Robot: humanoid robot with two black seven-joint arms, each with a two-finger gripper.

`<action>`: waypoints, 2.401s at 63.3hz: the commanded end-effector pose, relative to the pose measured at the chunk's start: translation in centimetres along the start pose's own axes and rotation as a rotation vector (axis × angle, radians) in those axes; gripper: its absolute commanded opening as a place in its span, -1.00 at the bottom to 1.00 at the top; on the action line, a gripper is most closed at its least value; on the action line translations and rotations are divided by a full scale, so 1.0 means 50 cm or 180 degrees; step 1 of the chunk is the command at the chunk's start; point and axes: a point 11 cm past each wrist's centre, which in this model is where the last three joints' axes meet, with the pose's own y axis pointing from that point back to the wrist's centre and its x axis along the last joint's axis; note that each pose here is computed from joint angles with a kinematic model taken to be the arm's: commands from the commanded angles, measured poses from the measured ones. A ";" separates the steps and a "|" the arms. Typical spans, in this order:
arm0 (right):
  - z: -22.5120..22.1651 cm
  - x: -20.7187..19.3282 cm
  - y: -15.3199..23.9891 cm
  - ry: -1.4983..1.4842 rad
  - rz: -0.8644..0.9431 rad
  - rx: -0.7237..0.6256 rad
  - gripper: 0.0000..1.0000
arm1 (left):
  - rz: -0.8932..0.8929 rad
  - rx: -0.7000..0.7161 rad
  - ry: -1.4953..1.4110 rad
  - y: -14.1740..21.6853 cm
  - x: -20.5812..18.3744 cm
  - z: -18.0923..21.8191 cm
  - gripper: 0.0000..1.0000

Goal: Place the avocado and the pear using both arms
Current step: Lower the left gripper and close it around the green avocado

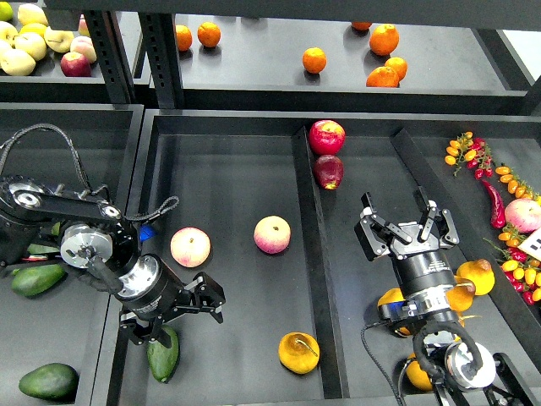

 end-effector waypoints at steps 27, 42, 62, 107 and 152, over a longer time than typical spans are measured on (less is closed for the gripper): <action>-0.001 -0.006 -0.002 -0.0002 -0.0036 0.0006 0.99 | 0.0175 0.0339 -0.0152 -0.062 -0.001 0.000 0.99; -0.003 -0.007 -0.002 0.0001 -0.0054 0.0015 0.99 | 0.0304 0.0418 -0.0258 -0.084 0.004 0.022 0.99; -0.004 -0.010 -0.002 0.0000 -0.0080 0.0020 0.99 | 0.0399 0.0592 -0.0223 -0.100 0.026 -0.012 0.99; -0.004 -0.018 -0.003 0.0009 -0.0168 0.0022 0.99 | 0.0302 0.0736 -0.0300 -0.148 -0.004 -0.029 0.99; -0.004 -0.022 -0.002 0.0010 -0.0222 0.0019 0.99 | 0.0434 0.0779 -0.0331 -0.157 0.016 -0.023 0.97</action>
